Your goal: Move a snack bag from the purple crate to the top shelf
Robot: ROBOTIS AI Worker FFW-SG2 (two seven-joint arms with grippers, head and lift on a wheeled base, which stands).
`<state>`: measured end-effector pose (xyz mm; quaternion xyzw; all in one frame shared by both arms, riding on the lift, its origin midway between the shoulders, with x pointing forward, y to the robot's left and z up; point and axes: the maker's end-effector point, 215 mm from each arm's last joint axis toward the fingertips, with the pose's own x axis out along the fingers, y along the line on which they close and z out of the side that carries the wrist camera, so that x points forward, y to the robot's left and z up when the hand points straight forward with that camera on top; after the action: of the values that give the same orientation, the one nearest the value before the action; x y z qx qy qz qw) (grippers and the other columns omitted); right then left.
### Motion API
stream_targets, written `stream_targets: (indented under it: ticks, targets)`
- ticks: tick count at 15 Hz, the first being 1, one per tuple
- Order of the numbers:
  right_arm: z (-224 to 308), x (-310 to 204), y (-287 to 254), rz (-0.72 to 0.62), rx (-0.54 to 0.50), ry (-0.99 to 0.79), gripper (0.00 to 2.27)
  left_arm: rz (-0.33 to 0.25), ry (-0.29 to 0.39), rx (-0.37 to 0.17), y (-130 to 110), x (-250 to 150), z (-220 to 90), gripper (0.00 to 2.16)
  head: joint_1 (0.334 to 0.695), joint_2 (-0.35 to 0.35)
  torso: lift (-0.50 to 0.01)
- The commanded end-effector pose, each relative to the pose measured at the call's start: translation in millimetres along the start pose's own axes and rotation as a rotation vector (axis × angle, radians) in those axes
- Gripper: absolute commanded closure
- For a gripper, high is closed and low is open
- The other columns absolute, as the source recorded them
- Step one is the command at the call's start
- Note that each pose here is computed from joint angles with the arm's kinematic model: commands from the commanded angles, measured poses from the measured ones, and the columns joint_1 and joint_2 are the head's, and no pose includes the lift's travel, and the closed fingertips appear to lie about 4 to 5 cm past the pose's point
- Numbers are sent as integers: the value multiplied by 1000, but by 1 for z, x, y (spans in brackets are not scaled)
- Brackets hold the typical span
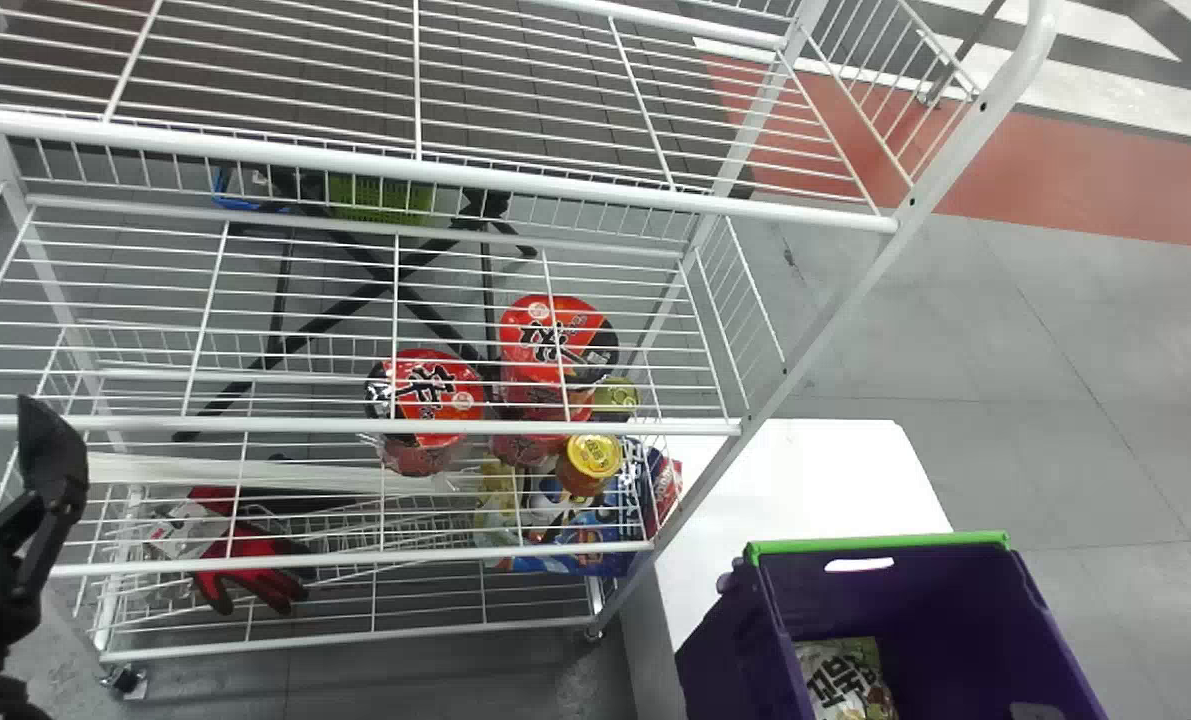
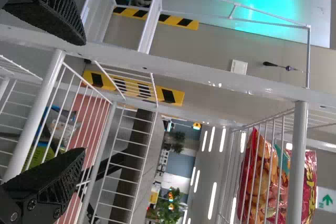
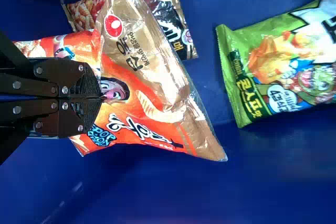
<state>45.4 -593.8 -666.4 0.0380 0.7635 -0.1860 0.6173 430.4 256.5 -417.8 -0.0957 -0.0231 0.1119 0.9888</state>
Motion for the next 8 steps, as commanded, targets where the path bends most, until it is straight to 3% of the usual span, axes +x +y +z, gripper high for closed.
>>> stream_targets:
  ticks: [1,8]
  targets:
    - [2,0,-1,-1,-4,-6,2111,0,4,1,0,0,-1,90,695,-350,-275]
    - [4,2,-2,-1,-13,-24,2111,0,6,1,-1,0,-2,90,695,-350,-247]
